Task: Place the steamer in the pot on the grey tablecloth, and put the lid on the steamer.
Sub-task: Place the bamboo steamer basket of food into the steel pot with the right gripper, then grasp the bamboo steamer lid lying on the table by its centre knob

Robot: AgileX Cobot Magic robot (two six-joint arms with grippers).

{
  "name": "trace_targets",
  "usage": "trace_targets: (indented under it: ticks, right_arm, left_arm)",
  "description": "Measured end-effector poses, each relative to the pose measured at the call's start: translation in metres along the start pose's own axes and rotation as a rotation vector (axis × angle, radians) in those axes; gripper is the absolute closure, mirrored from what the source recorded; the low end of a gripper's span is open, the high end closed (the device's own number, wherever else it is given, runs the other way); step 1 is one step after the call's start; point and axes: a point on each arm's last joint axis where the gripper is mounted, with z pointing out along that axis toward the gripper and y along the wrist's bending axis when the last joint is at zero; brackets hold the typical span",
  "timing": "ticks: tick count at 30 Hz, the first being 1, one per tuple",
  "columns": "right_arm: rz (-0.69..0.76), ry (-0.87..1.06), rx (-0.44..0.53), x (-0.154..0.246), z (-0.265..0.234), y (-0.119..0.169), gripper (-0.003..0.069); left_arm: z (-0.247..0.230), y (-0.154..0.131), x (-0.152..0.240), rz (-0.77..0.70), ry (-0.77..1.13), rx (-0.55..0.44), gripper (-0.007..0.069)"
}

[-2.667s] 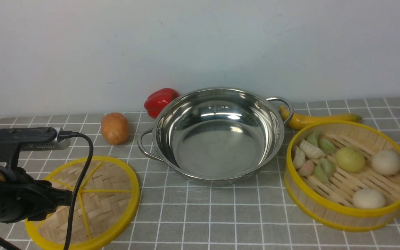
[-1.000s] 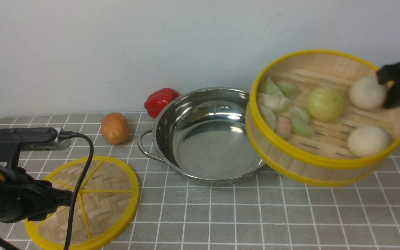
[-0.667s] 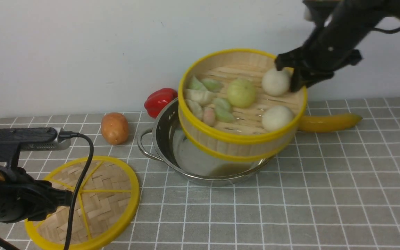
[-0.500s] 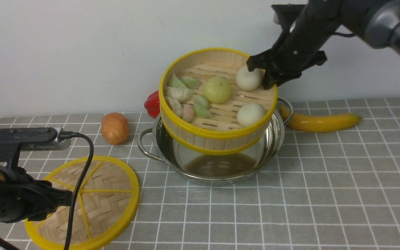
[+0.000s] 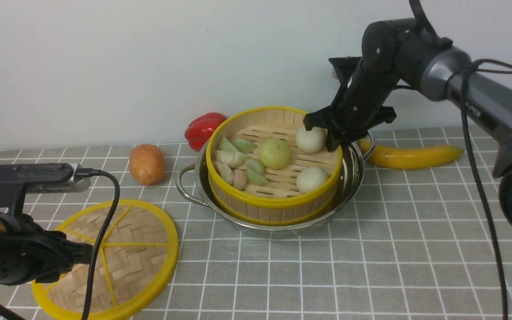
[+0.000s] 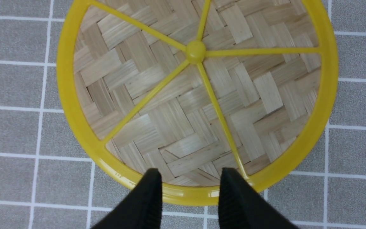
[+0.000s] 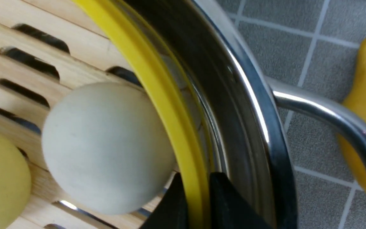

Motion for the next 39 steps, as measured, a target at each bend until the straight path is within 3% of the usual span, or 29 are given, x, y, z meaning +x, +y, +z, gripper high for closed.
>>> trace_targets:
  ticks: [13, 18, 22, 23, 26, 29, 34, 39]
  right_arm:
    - [-0.003, -0.001, 0.016, 0.0, 0.002, -0.002, 0.056]
    - [0.009, -0.015, -0.006, -0.002, 0.0, 0.001, 0.0427]
    - [0.027, -0.018, -0.043, -0.002, -0.003, 0.004, 0.0261]
    - [0.028, -0.017, -0.045, -0.002, -0.003, 0.005, 0.0261]
    - [0.033, -0.029, -0.065, -0.003, -0.011, 0.007, 0.0167]
    - [0.025, -0.051, -0.074, -0.005, -0.022, 0.01, 0.0137]
    - [-0.044, -0.17, -0.062, -0.012, -0.081, 0.015, 0.0114]
    - [-0.105, -0.389, -0.094, -0.005, -0.198, 0.027, 0.0116]
  left_arm:
    - [0.0, 0.0, 0.0, 0.001, 0.0, 0.0, 0.0382]
    - [0.0, 0.0, 0.0, 0.001, -0.002, 0.0, 0.0382]
    - [0.0, 0.0, -0.003, 0.002, -0.035, 0.0, 0.0382]
    - [0.0, 0.0, -0.004, 0.002, -0.04, 0.0, 0.0382]
    - [0.0, 0.0, -0.007, 0.002, -0.077, 0.001, 0.0382]
    - [0.001, 0.0, -0.01, 0.002, -0.106, 0.001, 0.0382]
    - [0.016, 0.0, -0.016, 0.003, -0.118, 0.002, 0.0382]
    - [0.046, -0.001, -0.022, 0.003, -0.106, 0.002, 0.0382]
